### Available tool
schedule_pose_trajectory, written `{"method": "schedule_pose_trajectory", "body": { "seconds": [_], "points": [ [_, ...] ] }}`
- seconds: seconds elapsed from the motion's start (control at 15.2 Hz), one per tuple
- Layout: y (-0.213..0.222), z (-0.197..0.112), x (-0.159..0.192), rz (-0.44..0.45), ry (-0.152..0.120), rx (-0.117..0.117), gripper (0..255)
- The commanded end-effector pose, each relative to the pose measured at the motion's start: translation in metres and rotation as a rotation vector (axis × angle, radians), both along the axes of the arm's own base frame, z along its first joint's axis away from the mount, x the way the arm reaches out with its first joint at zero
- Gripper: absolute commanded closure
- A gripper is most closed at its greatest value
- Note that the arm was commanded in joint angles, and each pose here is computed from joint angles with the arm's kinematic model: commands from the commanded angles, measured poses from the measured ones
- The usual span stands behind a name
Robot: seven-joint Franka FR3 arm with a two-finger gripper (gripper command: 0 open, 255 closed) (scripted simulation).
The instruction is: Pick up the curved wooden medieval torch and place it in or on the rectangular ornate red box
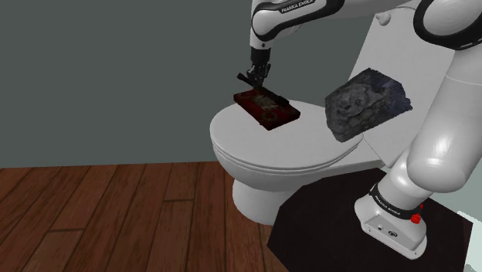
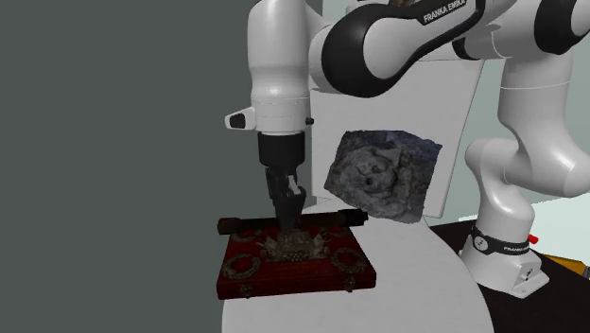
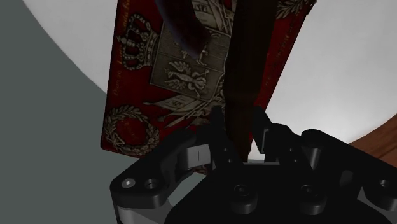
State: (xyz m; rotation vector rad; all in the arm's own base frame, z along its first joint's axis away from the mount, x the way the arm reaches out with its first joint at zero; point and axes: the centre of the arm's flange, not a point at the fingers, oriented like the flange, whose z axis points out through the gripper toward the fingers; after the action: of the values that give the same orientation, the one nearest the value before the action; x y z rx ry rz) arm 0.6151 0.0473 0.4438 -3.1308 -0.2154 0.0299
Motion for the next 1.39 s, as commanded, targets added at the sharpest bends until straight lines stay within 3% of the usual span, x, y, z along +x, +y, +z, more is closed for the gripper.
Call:
{"method": "schedule_pose_trajectory", "body": {
  "seconds": [0.0, 0.59, 1.06, 1.12, 1.32],
  "points": [
    [0.0, -0.01, 0.001, 0.0, 0.001, 0.0, 255],
    [0.0, -0.056, 0.001, 0.0, 0.001, 0.0, 255],
    [0.0, -0.056, 0.001, 0.0, 0.001, 0.0, 255],
    [0.0, -0.055, 0.0, 0.0, 0.001, 0.0, 0],
    [0.0, -0.054, 0.0, 0.0, 0.001, 0.0, 0]
  ]
}}
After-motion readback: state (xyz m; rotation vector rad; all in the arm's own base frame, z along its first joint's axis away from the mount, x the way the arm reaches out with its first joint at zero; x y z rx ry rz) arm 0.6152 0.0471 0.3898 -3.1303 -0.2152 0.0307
